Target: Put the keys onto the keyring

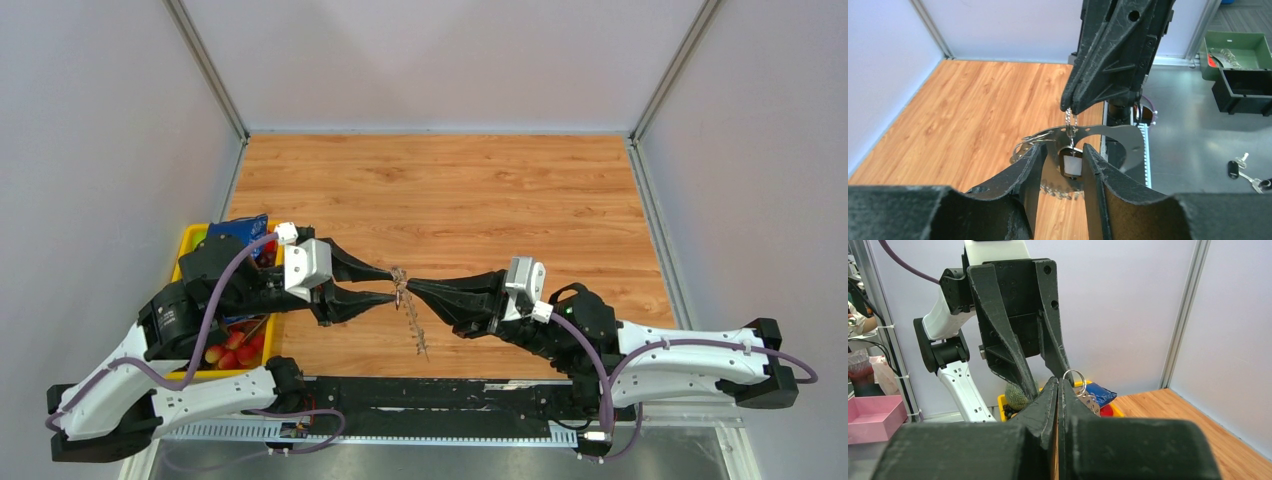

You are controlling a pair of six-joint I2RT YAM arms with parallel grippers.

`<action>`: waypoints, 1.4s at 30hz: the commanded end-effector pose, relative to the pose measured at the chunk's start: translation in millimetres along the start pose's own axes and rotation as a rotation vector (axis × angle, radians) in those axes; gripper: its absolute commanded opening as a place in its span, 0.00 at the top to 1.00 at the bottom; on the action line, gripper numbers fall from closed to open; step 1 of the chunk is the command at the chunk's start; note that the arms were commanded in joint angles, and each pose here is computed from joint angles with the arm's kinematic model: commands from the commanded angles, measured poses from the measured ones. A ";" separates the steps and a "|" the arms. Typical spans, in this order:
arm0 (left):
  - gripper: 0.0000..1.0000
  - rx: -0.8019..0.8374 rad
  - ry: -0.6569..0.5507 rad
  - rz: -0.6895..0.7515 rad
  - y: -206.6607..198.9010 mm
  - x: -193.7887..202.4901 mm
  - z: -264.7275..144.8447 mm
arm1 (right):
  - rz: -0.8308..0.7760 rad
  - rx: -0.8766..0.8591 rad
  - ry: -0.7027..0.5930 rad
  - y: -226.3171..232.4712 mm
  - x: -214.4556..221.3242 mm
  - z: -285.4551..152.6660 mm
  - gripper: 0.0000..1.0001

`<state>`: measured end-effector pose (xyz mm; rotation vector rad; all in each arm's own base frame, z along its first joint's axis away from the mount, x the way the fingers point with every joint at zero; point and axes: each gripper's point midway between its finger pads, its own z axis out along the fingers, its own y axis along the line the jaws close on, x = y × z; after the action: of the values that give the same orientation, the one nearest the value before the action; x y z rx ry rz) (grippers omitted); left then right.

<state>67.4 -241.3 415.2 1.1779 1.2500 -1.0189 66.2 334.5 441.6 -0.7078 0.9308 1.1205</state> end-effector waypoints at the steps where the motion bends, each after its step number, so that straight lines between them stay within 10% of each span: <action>1: 0.56 -0.053 -0.090 0.024 7.5 -25.2 -6.1 | 0.026 -0.006 -0.078 1.7 -29.3 1.8 1.00; 42: 0.68 0.066 -0.086 -0.011 -12.8 -17.1 0.7 | -0.019 -0.002 -0.121 5.9 -47.8 11.8 1.00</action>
<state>57.1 -241.7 427.6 1.1611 1.1854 -1.0881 61.6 341.4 445.9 -0.7289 0.9126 1.0849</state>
